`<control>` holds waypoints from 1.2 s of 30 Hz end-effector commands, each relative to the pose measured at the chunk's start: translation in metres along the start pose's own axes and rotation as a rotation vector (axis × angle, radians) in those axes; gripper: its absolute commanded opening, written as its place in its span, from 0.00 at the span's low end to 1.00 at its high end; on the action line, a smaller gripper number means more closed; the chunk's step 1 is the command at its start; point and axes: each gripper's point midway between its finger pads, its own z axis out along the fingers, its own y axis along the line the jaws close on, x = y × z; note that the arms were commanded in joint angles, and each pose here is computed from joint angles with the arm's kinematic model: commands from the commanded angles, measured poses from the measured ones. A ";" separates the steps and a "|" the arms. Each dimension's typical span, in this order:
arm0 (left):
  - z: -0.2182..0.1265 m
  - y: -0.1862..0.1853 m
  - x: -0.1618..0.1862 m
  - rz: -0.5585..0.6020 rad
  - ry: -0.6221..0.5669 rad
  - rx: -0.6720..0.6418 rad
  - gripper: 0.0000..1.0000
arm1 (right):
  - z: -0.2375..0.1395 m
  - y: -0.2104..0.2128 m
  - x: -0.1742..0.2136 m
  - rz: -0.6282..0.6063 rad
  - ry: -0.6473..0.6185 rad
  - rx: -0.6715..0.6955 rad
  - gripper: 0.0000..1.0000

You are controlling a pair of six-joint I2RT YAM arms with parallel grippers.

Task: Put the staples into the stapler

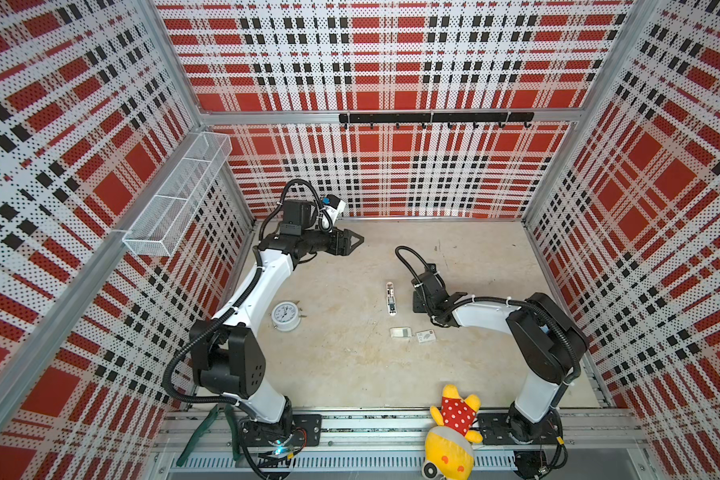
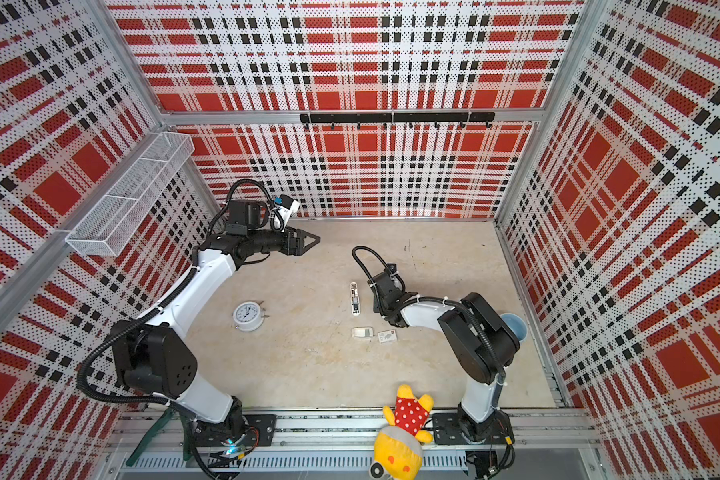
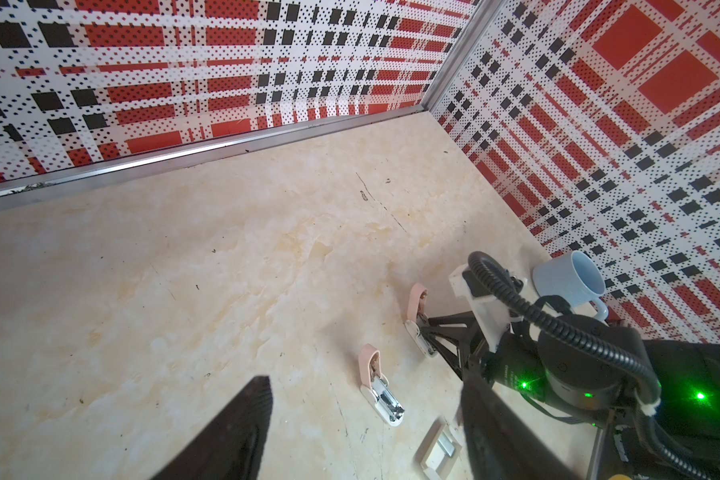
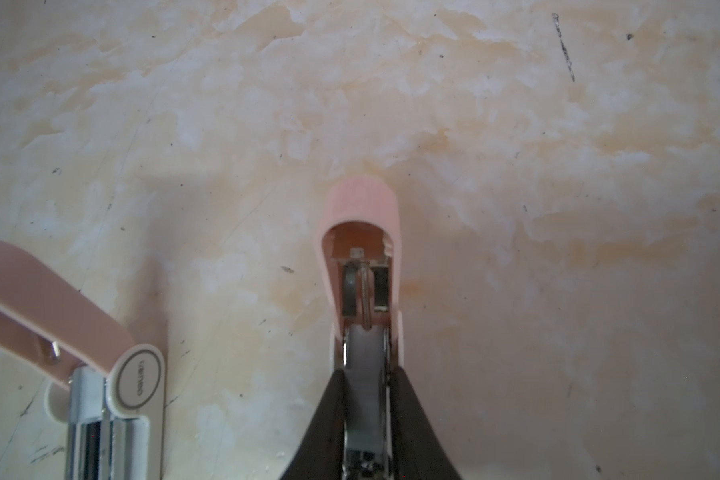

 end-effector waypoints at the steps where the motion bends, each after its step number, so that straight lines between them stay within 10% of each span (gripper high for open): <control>1: -0.004 0.003 -0.003 -0.005 -0.020 -0.001 0.75 | 0.000 -0.004 -0.001 0.008 -0.009 0.011 0.25; 25: -0.008 0.001 -0.007 0.007 -0.028 -0.009 0.75 | -0.025 -0.002 -0.027 0.009 -0.067 -0.010 0.33; 36: -0.008 0.001 -0.006 0.006 -0.024 -0.007 0.75 | -0.044 0.000 -0.035 0.027 -0.090 -0.058 0.16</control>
